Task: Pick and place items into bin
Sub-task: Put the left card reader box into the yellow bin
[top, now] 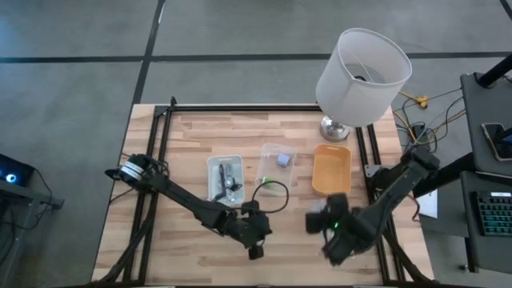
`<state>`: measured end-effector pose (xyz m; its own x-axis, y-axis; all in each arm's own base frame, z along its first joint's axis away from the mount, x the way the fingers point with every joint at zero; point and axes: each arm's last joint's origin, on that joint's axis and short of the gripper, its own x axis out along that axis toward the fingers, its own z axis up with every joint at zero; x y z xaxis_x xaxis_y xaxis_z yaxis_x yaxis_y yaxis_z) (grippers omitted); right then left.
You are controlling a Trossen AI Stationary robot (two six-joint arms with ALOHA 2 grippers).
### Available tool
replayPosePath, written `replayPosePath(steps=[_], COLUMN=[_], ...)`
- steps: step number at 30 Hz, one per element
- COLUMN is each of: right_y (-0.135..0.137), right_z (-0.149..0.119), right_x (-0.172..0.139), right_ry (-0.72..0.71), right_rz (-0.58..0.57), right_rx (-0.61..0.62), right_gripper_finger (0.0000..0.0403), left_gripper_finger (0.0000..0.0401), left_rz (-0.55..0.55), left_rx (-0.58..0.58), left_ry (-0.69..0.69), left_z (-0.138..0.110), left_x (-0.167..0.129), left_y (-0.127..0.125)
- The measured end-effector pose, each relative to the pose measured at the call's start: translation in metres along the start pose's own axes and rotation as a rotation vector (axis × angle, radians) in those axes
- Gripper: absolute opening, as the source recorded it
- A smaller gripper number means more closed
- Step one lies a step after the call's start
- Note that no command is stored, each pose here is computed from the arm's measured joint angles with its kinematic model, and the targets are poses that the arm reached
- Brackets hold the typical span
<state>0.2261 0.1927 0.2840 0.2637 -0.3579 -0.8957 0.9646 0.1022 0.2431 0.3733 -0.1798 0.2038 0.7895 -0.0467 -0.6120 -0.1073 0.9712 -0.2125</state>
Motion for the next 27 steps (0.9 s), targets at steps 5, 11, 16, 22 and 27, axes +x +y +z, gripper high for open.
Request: replayPosePath(steps=[5,11,16,22,27], right_y=[-0.023,-0.062,-0.085,-0.093,-0.089], right_z=[0.052,0.107,0.129,0.139,0.147], right_x=[-0.006,0.014,0.045,0.093,0.117], right_ry=[-0.081,-0.107,-0.028,-0.014,0.004], right_rz=[-0.042,-0.098,-0.101,-0.038,-0.01], right_rx=[0.027,0.145,0.174,0.162,0.14], right_gripper_finger=[0.0039,0.0039,0.0039,0.0039,0.0039], left_gripper_finger=[0.0,0.0,0.0,0.0,0.0], left_rz=[0.008,0.007,0.019,0.026,0.031], left_rx=[0.004,0.002,0.004,0.006,0.007], left_ry=[0.014,0.01,0.012,0.011,0.018], left_z=[-0.001,0.001,0.001,0.001,0.0], left_x=[-0.001,-0.004,-0.005,-0.005,-0.005], left_y=[0.001,0.001,0.002,0.002,0.002])
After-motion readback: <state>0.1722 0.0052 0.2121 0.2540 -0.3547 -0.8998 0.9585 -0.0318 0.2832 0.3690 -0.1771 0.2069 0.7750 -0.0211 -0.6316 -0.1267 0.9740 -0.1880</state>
